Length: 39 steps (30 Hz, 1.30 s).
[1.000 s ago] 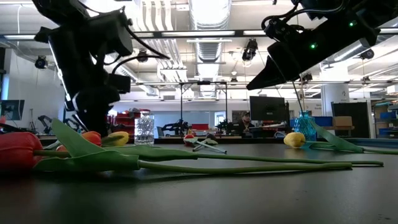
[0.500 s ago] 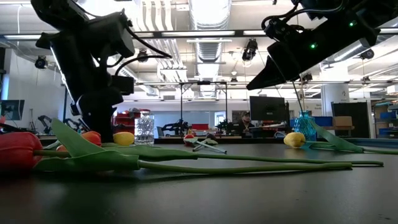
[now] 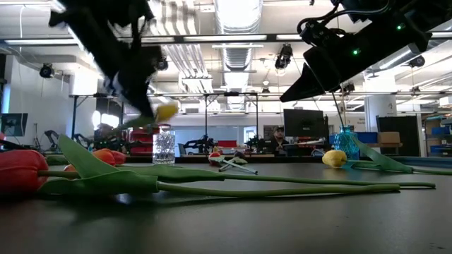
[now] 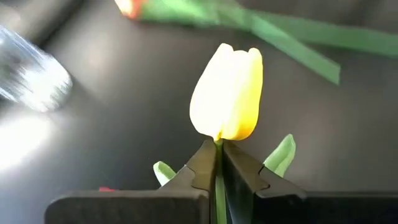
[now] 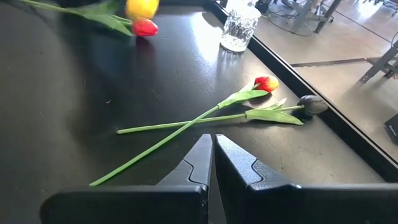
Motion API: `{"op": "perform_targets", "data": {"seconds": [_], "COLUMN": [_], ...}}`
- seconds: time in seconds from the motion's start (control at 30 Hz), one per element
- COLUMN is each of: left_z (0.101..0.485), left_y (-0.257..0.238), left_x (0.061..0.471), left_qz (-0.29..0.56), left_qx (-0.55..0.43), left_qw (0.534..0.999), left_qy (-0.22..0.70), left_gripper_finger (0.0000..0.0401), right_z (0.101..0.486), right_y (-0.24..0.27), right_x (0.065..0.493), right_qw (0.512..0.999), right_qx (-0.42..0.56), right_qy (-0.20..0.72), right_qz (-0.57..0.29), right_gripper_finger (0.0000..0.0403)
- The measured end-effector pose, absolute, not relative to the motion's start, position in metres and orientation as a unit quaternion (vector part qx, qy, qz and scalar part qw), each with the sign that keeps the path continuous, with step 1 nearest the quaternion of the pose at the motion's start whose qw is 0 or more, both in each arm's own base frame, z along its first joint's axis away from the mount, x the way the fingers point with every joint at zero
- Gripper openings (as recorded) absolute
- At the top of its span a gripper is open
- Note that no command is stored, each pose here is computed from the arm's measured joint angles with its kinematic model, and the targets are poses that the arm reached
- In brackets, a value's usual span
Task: Sort flowers into vase by color
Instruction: Put the left yellow flower into the transparent vase
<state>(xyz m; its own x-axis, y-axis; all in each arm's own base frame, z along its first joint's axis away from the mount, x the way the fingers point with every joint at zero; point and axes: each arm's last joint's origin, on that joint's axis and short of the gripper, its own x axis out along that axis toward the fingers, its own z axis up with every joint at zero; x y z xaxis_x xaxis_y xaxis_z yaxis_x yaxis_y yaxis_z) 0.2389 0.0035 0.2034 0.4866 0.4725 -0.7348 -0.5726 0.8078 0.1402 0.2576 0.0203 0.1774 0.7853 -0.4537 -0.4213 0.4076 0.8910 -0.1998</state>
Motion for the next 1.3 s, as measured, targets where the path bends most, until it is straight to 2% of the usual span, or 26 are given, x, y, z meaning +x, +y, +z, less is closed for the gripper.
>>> {"op": "perform_targets", "data": {"seconds": [0.17, 0.3, 0.6, 0.93, 1.3], "left_z": [0.262, 0.300, 0.326, 0.318, 0.332], "left_y": [0.018, 0.024, 0.025, 0.036, 0.079], "left_x": [0.225, 0.206, 0.170, 0.171, 0.173], "left_qz": [0.353, 0.353, 0.350, 0.358, 0.336], "left_qx": [-0.030, -0.025, 0.043, 0.100, 0.127], "left_qw": [0.892, 0.924, 0.934, 0.919, 0.918], "left_qy": [0.279, 0.146, -0.064, -0.129, -0.166], "left_gripper_finger": [0.0002, 0.0001, 0.0001, 0.0000, 0.0000], "right_z": [0.177, 0.174, 0.173, 0.173, 0.173], "right_y": [0.020, 0.020, 0.021, 0.021, 0.021], "right_x": [0.257, 0.256, 0.255, 0.255, 0.255], "right_qw": [0.943, 0.940, 0.939, 0.940, 0.941], "right_qx": [-0.048, -0.044, -0.038, -0.036, -0.038], "right_qy": [0.237, 0.250, 0.254, 0.255, 0.254], "right_qz": [-0.228, -0.229, -0.230, -0.222, -0.221], "right_gripper_finger": [0.0013, 0.0013, 0.0013, 0.0013, 0.0013]}}
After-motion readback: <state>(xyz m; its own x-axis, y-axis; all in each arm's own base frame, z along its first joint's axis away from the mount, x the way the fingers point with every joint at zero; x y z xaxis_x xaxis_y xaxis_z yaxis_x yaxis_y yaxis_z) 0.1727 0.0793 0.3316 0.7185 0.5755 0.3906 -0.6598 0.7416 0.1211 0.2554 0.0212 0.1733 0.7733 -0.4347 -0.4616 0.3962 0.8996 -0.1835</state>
